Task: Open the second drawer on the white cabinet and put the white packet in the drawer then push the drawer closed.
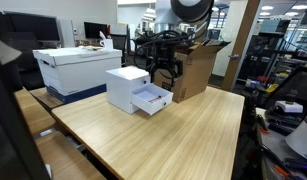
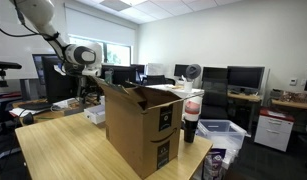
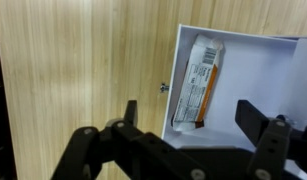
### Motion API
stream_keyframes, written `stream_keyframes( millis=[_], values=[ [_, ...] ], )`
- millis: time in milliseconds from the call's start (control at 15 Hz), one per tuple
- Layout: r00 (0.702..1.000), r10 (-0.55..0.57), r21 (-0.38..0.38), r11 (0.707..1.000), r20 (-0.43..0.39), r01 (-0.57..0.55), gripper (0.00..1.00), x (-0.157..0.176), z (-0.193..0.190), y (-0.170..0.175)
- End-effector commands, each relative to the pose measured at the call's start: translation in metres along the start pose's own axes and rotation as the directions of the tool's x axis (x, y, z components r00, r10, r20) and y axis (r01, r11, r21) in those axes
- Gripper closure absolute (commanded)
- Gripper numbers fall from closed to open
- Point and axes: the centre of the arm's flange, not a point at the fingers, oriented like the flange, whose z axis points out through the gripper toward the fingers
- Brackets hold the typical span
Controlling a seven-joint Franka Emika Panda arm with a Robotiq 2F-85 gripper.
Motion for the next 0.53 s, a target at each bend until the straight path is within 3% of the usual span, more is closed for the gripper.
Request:
stream_keyframes(
  millis=[0, 267, 333, 467],
  values=[
    [0.999, -0.024, -0.007, 1.000, -0.041, 0.024, 0.00, 0.001, -0.003, 0.028],
    [0.995, -0.076, -0.016, 0.997, -0.061, 0.075, 0.01, -0.001, 0.001, 0.038],
    [0.989, -0.131, -0.014, 0.991, -0.071, 0.131, 0.26, -0.004, 0.001, 0.039],
    [0.980, -0.176, -0.014, 0.984, -0.089, 0.175, 0.29, -0.008, 0.000, 0.040]
  ],
)
